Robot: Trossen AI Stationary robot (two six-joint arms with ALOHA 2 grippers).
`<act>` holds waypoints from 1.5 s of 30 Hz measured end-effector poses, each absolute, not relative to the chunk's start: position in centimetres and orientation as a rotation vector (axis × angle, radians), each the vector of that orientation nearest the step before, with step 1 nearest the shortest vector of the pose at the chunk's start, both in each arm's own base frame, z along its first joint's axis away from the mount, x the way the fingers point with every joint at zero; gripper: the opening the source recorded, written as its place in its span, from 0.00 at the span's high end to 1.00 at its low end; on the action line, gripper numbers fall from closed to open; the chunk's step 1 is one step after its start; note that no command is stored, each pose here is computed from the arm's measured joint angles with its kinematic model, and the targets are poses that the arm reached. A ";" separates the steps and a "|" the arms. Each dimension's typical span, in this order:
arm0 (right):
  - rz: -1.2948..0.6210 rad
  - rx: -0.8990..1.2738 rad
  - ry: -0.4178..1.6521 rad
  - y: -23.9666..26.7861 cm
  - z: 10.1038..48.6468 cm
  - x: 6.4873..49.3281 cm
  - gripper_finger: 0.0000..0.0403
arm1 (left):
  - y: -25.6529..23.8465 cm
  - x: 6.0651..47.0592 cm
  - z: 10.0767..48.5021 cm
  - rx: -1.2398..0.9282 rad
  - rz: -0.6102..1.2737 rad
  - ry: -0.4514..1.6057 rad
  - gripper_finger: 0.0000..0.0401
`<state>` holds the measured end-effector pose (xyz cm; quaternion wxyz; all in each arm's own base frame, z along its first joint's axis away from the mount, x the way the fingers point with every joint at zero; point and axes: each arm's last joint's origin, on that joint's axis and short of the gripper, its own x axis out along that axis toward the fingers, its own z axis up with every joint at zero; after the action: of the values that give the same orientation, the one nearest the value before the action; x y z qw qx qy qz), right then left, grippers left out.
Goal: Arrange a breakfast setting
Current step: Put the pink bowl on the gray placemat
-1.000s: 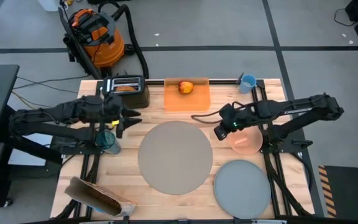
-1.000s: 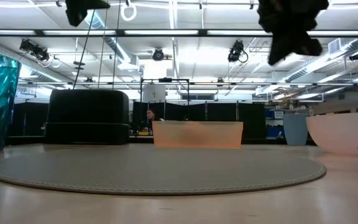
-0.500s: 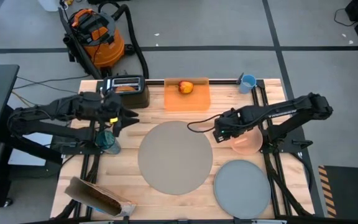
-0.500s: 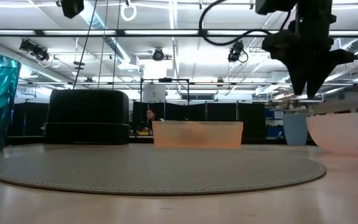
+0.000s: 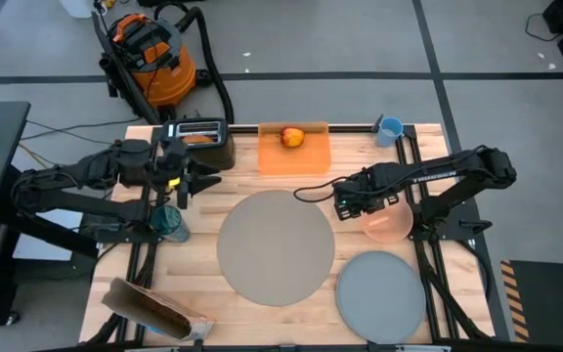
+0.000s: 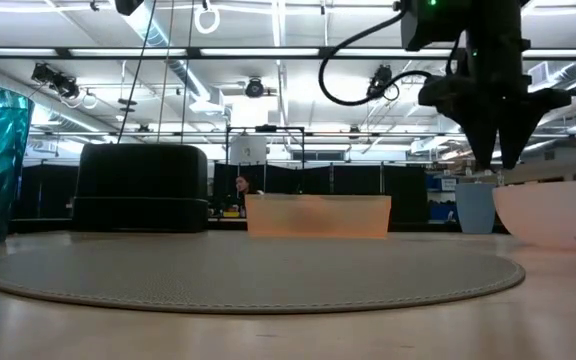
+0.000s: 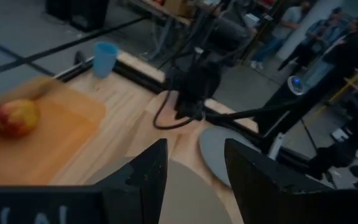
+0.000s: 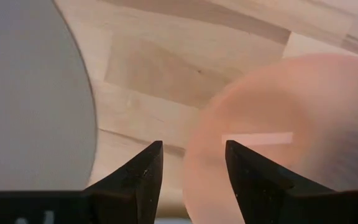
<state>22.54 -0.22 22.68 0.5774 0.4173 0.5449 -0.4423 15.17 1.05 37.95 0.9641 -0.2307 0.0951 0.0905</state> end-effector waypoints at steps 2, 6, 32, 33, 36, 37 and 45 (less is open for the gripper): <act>-1.035 0.980 1.286 -0.3 22.6 22.6 0.53 | 1.1 15.1 37.6 -0.486 0.202 0.221 0.58; -1.031 1.001 1.289 -0.3 22.8 22.4 0.49 | 1.1 15.0 37.2 -0.495 0.227 0.265 0.58; -1.253 1.132 1.230 0.0 16.5 22.8 0.66 | 1.3 15.0 37.6 -0.369 0.292 0.219 0.58; -1.261 1.127 1.239 0.0 16.3 22.9 0.68 | 1.3 15.1 37.7 -0.361 0.289 0.208 0.58; -1.252 1.124 1.244 0.1 16.5 23.5 0.77 | 1.3 15.1 37.9 -0.336 0.282 0.187 0.58; -1.241 1.121 1.245 0.2 16.7 23.7 0.80 | 1.3 15.1 37.9 -0.328 0.280 0.188 0.58; -1.102 1.051 1.258 1.1 19.7 24.9 0.95 | 1.3 15.1 37.9 -0.288 0.278 0.191 0.58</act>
<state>24.90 1.10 19.72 0.5508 0.4440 0.5315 -0.4658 15.11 1.28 37.92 0.9755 -0.1431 0.0947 0.1378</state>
